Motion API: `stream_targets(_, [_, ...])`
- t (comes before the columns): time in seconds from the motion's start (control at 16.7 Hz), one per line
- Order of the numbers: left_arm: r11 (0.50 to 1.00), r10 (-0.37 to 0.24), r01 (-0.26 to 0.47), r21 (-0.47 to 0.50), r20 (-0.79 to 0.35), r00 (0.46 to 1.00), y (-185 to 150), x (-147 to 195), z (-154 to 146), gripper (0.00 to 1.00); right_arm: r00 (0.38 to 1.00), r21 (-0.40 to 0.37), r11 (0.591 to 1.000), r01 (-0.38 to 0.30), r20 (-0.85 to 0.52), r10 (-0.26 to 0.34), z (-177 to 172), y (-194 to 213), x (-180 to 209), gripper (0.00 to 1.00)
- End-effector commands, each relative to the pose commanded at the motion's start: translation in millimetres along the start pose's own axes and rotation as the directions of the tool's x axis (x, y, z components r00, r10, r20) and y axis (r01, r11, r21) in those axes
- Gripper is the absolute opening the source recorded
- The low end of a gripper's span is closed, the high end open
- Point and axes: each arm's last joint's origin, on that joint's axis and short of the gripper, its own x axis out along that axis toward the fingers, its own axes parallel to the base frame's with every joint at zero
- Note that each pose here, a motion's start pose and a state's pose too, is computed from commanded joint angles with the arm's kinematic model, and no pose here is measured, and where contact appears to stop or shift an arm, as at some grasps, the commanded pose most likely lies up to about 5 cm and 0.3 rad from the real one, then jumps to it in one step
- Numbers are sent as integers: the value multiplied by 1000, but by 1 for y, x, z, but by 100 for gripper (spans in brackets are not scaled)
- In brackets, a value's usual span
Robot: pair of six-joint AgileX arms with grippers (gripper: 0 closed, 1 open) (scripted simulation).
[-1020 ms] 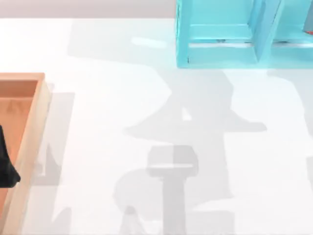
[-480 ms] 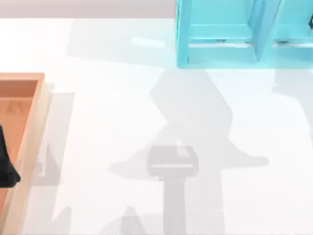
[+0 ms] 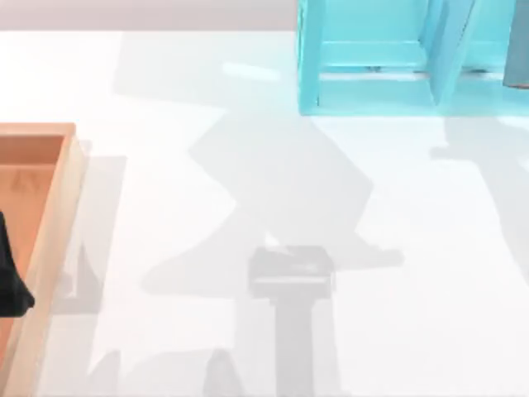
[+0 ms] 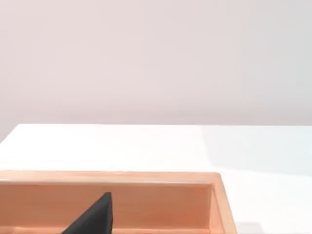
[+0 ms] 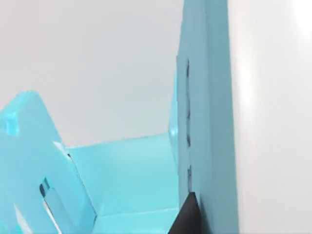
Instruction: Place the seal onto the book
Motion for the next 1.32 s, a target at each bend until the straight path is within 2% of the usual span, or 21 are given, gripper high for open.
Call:
stream_targets(0.18, [1000,0,0,0,0,1000,0,0,0,100,997,-210,975,-69,-34,64,-22,42,15,0])
stream_targets(0.3, [1000,0,0,0,0,1000,0,0,0,100,992,-380,917,-121,-79,99,-47,74,21,0])
stream_targets(0.36, [1000,0,0,0,0,1000,0,0,0,100,988,-469,871,-149,-105,112,-61,91,22,0])
stream_targets(0.48, [1000,0,0,0,0,1000,0,0,0,100,979,-642,739,-203,-160,130,-92,125,21,0])
stream_targets(0.54, [1000,0,0,0,0,1000,0,0,0,100,974,-721,654,-227,-184,134,-108,142,17,0])
stream_targets(0.66, [1000,0,0,0,0,1000,0,0,0,100,965,-850,458,-261,-223,136,-140,172,7,0])
stream_targets(0.84, [1000,0,0,0,0,1000,0,0,0,100,962,-954,152,-260,-242,126,-178,207,-14,0])
stream_targets(0.96, [1000,0,0,0,0,1000,0,0,0,100,967,-973,-15,-229,-229,116,-195,225,-28,0])
stream_targets(1.02, [1000,0,0,0,0,1000,0,0,0,100,970,-975,-79,-210,-217,110,-201,231,-34,0])
stream_targets(1.14, [1000,0,0,0,0,1000,0,0,0,100,976,-971,-165,-175,-193,101,-207,240,-42,0])
stream_targets(1.2, [1000,0,0,0,0,1000,0,0,0,100,978,-969,-188,-162,-182,97,-208,243,-45,0])
stream_targets(1.32, [1000,0,0,0,0,1000,0,0,0,100,980,-967,-204,-152,-173,94,-209,245,-46,0])
